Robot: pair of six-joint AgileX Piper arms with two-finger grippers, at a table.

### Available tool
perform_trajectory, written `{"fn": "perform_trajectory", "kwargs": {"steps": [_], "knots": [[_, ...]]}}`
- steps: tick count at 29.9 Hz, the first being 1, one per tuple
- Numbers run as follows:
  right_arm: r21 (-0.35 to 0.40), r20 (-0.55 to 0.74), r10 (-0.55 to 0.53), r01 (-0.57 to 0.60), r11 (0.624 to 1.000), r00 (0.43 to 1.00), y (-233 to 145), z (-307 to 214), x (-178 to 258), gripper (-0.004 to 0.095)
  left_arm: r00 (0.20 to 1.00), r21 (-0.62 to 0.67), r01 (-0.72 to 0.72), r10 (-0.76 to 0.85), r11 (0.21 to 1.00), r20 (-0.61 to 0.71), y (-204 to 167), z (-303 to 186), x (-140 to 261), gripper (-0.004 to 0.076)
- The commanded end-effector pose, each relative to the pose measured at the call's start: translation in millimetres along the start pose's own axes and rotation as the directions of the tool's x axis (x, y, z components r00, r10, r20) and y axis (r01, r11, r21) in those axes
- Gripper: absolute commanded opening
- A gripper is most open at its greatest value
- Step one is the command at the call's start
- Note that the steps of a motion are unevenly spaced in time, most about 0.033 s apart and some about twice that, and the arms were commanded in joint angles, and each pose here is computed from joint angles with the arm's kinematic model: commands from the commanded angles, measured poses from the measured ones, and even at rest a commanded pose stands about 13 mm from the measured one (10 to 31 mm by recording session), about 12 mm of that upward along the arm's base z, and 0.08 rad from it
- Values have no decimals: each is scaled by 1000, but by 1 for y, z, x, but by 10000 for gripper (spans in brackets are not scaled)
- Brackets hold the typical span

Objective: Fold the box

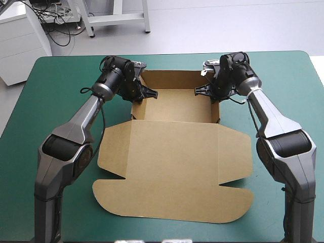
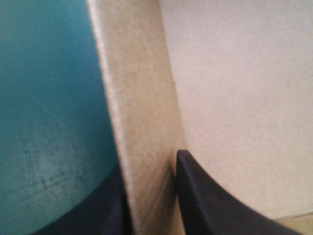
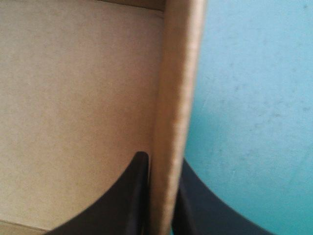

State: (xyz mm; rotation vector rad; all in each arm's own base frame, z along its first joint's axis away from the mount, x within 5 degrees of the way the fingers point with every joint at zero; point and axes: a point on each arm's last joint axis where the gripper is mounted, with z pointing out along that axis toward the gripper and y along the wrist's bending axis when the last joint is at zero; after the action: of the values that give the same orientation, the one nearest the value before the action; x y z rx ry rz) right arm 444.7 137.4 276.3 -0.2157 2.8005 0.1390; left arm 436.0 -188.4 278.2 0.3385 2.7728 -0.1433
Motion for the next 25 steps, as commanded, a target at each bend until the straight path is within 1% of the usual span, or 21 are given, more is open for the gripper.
{"fn": "perform_trajectory", "kwargs": {"steps": [1,3,5,6,10,14,21,25], "knots": [[-49,68,-26,29,998,997,7,-39,-1,342,997,2,-15,15,1000,81,-1,-35,-3,335],[-49,68,-26,29,998,997,7,-39,-1,453,997,-2,-12,12,1000,81,-1,-35,-3,379],[-49,68,-26,29,998,997,7,-39,-1,517,997,-1,-12,12,1000,83,-1,-36,-3,382],[-49,68,-26,29,998,997,7,-39,-1,533,996,-3,-12,13,1000,83,-1,-36,-3,382],[-48,73,-27,30,998,997,7,-41,-1,542,995,-20,-17,19,1000,96,1,-39,-4,382],[-35,89,-41,44,998,995,6,-48,-1,546,989,-33,-21,26,999,144,2,-51,-6,382],[-39,137,-32,38,998,990,2,-71,1,697,964,-78,-26,45,997,261,7,-90,-7,382],[-43,173,-32,40,998,984,2,-89,3,702,950,-73,-23,45,997,310,8,-113,-4,382]]}}
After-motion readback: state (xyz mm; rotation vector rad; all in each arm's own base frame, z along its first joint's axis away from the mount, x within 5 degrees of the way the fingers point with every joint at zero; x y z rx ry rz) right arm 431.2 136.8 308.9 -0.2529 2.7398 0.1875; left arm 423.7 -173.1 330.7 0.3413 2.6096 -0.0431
